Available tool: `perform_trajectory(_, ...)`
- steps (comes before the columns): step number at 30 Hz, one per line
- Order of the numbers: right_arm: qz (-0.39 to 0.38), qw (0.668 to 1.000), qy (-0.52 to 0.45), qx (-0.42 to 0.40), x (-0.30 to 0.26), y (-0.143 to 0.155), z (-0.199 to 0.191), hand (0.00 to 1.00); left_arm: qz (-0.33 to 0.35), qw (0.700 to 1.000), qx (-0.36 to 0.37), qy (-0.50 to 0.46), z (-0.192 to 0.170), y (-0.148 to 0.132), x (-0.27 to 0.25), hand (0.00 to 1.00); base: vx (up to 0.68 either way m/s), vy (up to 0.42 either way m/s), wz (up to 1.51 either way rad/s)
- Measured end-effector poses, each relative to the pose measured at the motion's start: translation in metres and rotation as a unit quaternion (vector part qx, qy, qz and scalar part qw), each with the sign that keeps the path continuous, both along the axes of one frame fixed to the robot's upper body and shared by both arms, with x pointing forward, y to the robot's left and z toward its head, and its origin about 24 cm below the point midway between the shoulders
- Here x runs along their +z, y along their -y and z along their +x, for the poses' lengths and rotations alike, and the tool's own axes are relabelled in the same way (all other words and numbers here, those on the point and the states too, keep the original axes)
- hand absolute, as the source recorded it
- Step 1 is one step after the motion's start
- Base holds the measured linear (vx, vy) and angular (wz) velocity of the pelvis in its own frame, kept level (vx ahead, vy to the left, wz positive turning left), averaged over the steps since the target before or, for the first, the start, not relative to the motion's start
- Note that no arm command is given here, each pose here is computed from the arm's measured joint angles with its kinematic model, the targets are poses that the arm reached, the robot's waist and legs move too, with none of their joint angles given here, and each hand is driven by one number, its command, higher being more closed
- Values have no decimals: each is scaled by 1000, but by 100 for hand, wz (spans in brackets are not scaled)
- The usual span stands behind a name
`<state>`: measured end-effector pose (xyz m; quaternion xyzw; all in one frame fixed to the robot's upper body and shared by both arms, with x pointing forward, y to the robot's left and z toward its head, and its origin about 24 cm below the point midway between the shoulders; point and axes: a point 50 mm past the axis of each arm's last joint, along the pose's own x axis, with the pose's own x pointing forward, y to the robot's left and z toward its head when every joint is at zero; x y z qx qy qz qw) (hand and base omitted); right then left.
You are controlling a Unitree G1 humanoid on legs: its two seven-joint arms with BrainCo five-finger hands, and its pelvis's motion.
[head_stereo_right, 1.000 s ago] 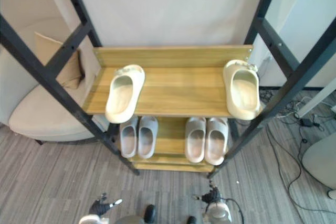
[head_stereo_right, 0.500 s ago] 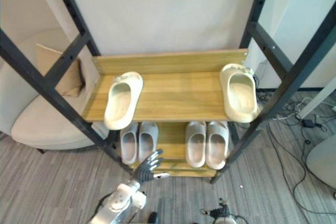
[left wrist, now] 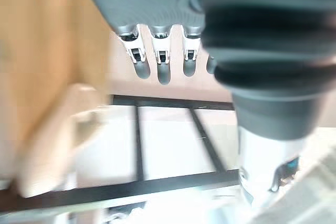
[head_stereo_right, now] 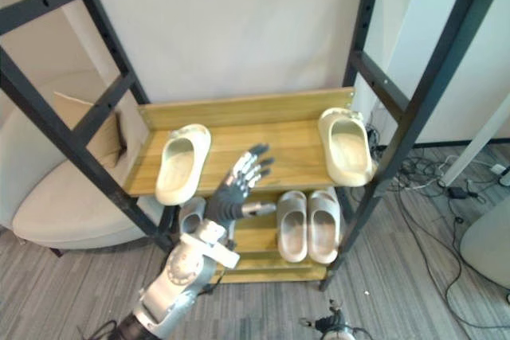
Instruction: Organize the slippers on the shoe rack
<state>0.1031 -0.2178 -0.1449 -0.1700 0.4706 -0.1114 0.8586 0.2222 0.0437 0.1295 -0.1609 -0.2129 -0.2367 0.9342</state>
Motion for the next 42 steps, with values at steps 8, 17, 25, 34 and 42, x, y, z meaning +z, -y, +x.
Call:
perform_trajectory(8, 6, 1000, -3, 4, 0, 0, 0, 0, -6, 995, 85, 51, 18, -29, 24, 0, -7, -3, 1)
perform_trajectory(17, 14, 1000, -10, 11, 0, 3, -1, 0, 110, 964, 231, 72, 51, -100, 27, 0, -7, -6, 2)
perform_trajectory(25, 21, 1000, 6, 14, 4, 3, 6, 0, 183, 930, 315, 58, 67, -151, 30, 0, 30, 0, -5)
perform_trajectory(34, 24, 999, 19, 18, 7, 1, 12, 0, 230, 912, 334, 64, 84, -161, 41, 0, -7, -5, -4)
perform_trajectory(42, 29, 999, 22, 9, 8, 2, 12, 0, 297, 890, 346, 25, 102, -175, 31, 0, 4, -1, 0)
